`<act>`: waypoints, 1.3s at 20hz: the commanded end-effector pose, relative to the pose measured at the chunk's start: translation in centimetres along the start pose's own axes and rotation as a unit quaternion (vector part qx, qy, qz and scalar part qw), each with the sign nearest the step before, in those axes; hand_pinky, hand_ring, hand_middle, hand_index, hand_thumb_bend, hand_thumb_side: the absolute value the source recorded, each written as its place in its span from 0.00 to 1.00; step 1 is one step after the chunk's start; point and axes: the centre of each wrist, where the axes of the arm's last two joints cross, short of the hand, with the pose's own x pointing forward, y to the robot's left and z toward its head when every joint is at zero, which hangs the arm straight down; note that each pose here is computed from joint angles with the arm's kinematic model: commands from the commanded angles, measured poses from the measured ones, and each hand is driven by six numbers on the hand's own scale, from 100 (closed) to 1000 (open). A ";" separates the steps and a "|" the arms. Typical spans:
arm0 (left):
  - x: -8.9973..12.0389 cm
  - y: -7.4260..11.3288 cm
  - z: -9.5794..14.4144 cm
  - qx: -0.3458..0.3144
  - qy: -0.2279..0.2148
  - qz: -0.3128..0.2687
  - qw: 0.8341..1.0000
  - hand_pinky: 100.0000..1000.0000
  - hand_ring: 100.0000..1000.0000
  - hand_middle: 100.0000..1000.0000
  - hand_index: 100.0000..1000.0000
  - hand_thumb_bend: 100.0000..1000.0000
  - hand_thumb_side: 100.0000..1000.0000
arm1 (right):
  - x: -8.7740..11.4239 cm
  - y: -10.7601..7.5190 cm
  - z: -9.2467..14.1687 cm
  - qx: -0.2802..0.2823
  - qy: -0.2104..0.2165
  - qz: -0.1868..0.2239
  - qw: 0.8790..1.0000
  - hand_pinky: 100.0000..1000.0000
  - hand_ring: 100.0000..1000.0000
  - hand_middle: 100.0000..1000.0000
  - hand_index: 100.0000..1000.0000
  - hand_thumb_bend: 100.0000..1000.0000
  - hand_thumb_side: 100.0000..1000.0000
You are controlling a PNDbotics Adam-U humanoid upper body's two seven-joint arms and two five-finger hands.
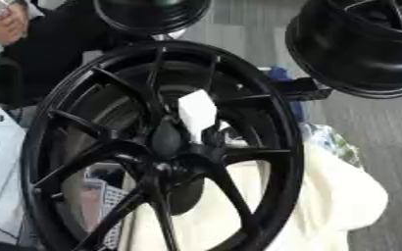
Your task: Pull the pin out of the wheel hub.
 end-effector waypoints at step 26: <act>18.4 1.7 9.9 -0.010 -0.428 0.062 0.902 0.80 0.76 0.65 0.80 0.12 0.31 | 0.6 -0.2 -0.7 -0.025 -0.001 0.015 1.000 0.39 0.56 0.59 0.77 0.31 0.21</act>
